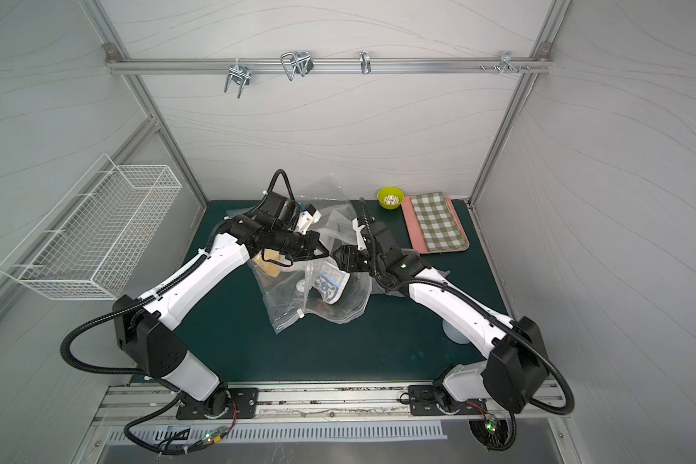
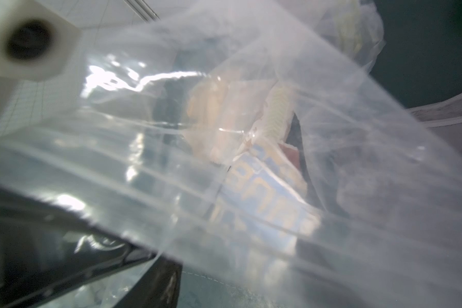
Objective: Place the folded towel into the vacuum bag
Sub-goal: Place the towel in the vacuum bag, then adjust the vacuum bag at the center of the board.
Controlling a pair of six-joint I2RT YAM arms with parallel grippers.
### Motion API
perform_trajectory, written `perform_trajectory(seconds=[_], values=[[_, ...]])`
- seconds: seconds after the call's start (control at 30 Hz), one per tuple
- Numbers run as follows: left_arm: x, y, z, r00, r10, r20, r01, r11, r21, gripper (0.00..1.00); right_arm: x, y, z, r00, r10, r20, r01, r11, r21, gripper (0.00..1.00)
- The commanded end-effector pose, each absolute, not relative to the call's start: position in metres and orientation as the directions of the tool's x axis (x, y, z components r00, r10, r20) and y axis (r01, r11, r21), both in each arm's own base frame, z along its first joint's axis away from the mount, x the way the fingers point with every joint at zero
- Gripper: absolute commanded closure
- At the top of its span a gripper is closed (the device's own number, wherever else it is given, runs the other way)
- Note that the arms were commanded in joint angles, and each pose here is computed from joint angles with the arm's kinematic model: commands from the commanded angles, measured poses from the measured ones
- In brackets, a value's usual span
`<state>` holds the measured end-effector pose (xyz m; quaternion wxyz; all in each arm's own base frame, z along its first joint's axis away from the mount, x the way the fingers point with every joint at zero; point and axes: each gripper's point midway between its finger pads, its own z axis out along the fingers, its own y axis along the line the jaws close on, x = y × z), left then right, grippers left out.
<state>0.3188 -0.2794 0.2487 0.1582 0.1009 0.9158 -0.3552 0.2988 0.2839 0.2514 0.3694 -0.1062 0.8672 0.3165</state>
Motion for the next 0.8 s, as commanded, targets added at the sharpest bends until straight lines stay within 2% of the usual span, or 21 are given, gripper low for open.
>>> perform_trajectory(seconds=[0.0,0.17,0.4,0.53,0.63,0.7,0.77], values=[[0.326,-0.281,0.245,-0.931,0.057,-0.360,0.281,0.743,-0.608,1.00,0.293,0.242,0.260,-0.664,0.040,-0.747,-0.357,0.860,0.364,0.33],[0.328,-0.283,0.243,-0.933,0.056,-0.357,0.280,0.736,-0.617,1.00,0.283,0.208,0.228,-0.687,0.073,-0.723,-0.251,0.910,0.331,0.32],[0.327,-0.285,0.248,-0.928,0.060,-0.368,0.294,0.724,-0.624,1.00,0.275,0.228,0.166,-0.789,0.086,-0.608,-0.233,0.875,0.425,0.35],[0.327,-0.281,0.255,-0.921,0.055,-0.386,0.304,0.721,-0.623,1.00,0.280,0.236,0.148,-0.813,0.092,-0.576,-0.218,0.868,0.447,0.57],[0.334,-0.269,0.261,-0.925,0.001,-0.380,0.270,0.707,-0.654,1.00,0.286,0.239,0.151,-0.807,0.087,-0.584,-0.228,0.867,0.444,0.85],[0.342,-0.257,0.263,-0.927,-0.054,-0.372,0.231,0.699,-0.677,1.00,0.290,0.241,0.161,-0.793,0.088,-0.604,-0.249,0.857,0.451,0.99],[0.350,-0.241,0.262,-0.922,-0.106,-0.373,0.194,0.708,-0.679,1.00,0.294,0.249,0.180,-0.763,0.085,-0.641,-0.304,0.828,0.471,1.00]])
